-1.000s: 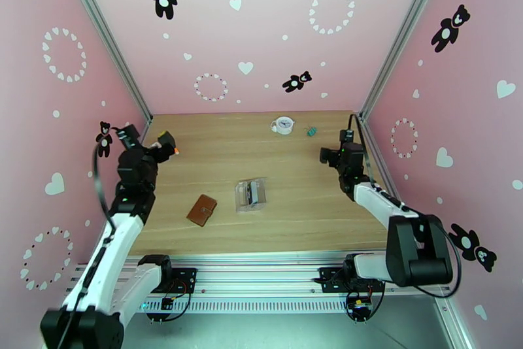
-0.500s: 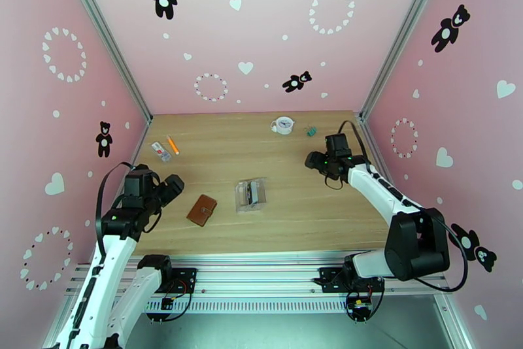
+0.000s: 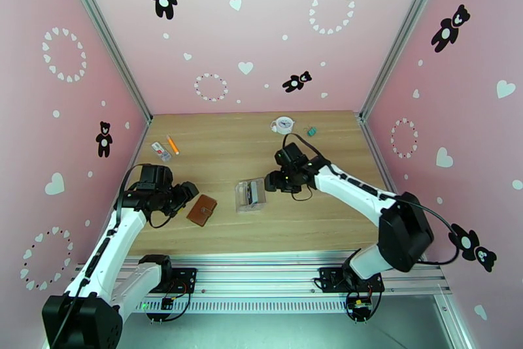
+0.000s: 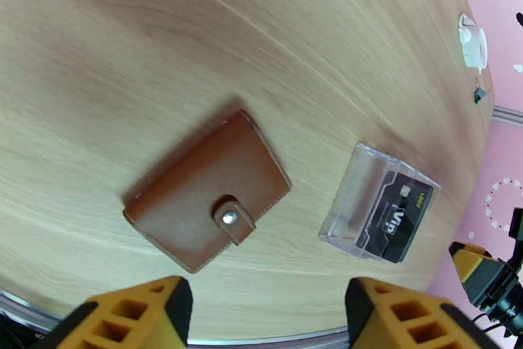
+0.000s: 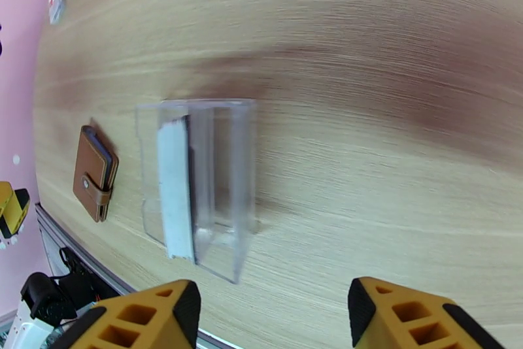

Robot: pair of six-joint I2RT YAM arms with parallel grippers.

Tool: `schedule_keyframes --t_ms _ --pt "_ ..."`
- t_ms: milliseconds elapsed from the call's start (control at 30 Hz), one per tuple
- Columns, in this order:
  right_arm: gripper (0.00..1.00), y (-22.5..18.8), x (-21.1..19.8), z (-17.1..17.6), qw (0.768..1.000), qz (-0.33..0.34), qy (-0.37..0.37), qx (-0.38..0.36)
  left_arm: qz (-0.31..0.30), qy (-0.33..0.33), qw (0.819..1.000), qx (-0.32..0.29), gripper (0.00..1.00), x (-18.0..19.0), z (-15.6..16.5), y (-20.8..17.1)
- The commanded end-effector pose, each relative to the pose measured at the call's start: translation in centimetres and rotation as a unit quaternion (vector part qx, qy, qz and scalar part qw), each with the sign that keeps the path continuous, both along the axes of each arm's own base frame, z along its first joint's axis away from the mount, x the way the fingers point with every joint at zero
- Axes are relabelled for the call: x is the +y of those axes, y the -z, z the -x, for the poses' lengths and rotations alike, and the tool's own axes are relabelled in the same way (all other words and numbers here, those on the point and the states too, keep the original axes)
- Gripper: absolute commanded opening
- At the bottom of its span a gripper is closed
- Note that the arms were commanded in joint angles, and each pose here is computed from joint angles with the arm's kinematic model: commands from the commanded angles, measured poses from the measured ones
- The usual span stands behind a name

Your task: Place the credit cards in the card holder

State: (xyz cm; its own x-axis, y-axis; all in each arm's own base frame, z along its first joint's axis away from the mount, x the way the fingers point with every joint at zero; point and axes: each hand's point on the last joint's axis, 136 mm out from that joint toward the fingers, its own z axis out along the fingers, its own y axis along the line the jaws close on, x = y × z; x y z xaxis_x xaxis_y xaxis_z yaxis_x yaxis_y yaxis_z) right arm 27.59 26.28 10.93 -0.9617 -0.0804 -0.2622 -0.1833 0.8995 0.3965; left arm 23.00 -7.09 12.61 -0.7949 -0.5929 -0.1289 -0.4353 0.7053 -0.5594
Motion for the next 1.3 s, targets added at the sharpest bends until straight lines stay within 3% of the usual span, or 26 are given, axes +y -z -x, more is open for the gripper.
schedule_keyframes --t_ms 0,600,967,1267 --pt "0.6 1.0 1.9 0.0 0.999 0.01 -0.027 0.015 0.022 0.027 0.999 0.01 0.66 -1.1 0.1 0.7" --pt "0.27 5.4 3.8 -1.5 0.996 0.044 -0.061 0.047 0.004 0.011 0.998 0.063 0.64 -0.5 -0.3 3.8" --pt "0.0 3.3 1.5 -5.7 0.998 0.06 -0.036 0.005 0.001 0.012 0.997 0.075 0.64 -0.5 -0.1 4.1" --pt "0.0 3.9 -3.2 -12.2 0.998 0.061 0.0 0.017 0.008 0.023 0.997 0.08 0.64 -1.0 0.0 4.2"
